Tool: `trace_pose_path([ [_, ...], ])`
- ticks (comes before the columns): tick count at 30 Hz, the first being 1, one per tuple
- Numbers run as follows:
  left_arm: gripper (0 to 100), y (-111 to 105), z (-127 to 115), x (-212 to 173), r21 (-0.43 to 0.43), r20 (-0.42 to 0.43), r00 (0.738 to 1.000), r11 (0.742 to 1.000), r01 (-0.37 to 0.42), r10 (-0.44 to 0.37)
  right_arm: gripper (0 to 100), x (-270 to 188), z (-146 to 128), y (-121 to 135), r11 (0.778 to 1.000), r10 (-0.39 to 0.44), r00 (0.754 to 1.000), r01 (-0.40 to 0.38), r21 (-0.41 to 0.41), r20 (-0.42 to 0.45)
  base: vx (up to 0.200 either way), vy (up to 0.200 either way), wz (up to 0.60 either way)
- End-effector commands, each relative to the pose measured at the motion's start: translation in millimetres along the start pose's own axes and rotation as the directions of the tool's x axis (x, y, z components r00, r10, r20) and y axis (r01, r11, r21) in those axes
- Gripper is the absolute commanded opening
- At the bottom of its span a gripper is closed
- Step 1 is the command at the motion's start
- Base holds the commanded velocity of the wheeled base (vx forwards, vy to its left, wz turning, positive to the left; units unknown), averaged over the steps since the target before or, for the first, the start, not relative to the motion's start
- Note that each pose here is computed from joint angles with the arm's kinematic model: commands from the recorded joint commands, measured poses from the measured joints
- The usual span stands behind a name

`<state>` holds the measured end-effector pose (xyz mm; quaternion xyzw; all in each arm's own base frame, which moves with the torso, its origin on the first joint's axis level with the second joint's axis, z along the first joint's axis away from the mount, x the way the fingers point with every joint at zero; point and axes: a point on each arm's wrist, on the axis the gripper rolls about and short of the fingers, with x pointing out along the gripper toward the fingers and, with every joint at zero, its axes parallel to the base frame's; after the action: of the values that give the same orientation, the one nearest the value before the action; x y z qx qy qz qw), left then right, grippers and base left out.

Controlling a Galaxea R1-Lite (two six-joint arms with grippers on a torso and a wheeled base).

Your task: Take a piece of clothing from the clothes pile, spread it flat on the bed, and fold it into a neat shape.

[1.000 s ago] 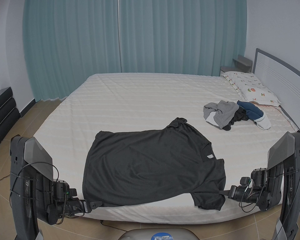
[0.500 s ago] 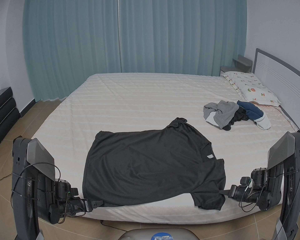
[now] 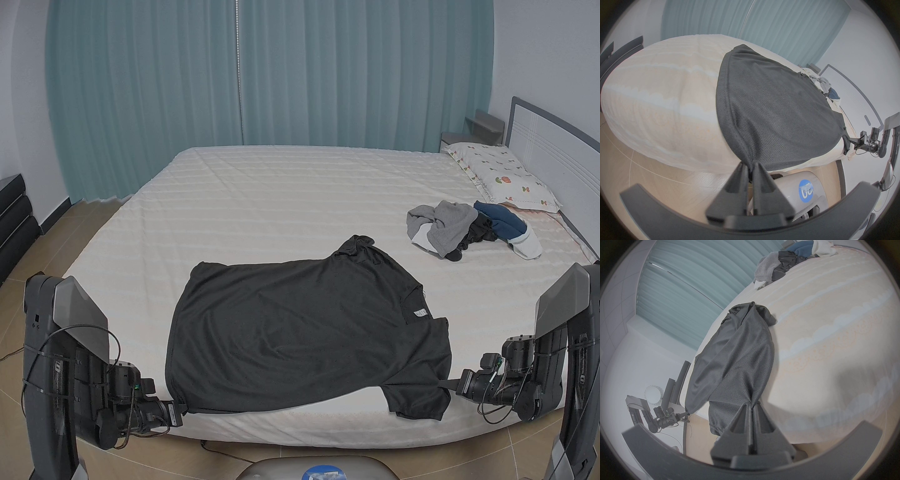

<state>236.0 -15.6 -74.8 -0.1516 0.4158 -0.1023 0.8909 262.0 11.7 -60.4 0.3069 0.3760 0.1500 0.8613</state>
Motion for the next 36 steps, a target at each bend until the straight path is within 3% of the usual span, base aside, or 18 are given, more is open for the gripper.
trace_pose_path([
  [1,0,2,1,-3,-0.005,0.015,1.0,1.0,-0.006,0.006,0,0,1,1,1.0,0.006,1.0,-0.006,-0.006,0.01,0.0,0.0,0.0],
  [10,0,0,8,-15,-0.019,0.051,0.999,1.0,-0.018,0.019,0,-5,1,4,1.0,0.001,1.0,-0.001,-0.009,0.011,0.0,0.0,0.0],
  [20,0,5,22,-27,-0.038,0.127,0.991,0.999,-0.032,0.036,0,-36,13,34,0.996,0.051,0.996,-0.045,-0.077,0.077,0.0,0.0,0.0],
  [25,0,4,28,-31,-0.066,0.16,0.987,0.998,-0.024,0.034,0,-53,-1,34,0.998,0.014,0.999,-0.012,-0.064,0.036,0.0,0.0,0.0],
  [31,0,3,32,-35,-0.081,0.183,0.983,0.996,-0.02,0.035,0,-61,-13,26,0.993,-0.093,0.996,0.092,-0.073,-0.001,0.0,0.0,0.0],
  [36,0,7,34,-37,-0.093,0.196,0.979,0.995,-0.041,0.059,0,-64,-20,40,0.992,-0.085,0.994,0.078,-0.095,-0.073,0.0,0.0,0.0],
])
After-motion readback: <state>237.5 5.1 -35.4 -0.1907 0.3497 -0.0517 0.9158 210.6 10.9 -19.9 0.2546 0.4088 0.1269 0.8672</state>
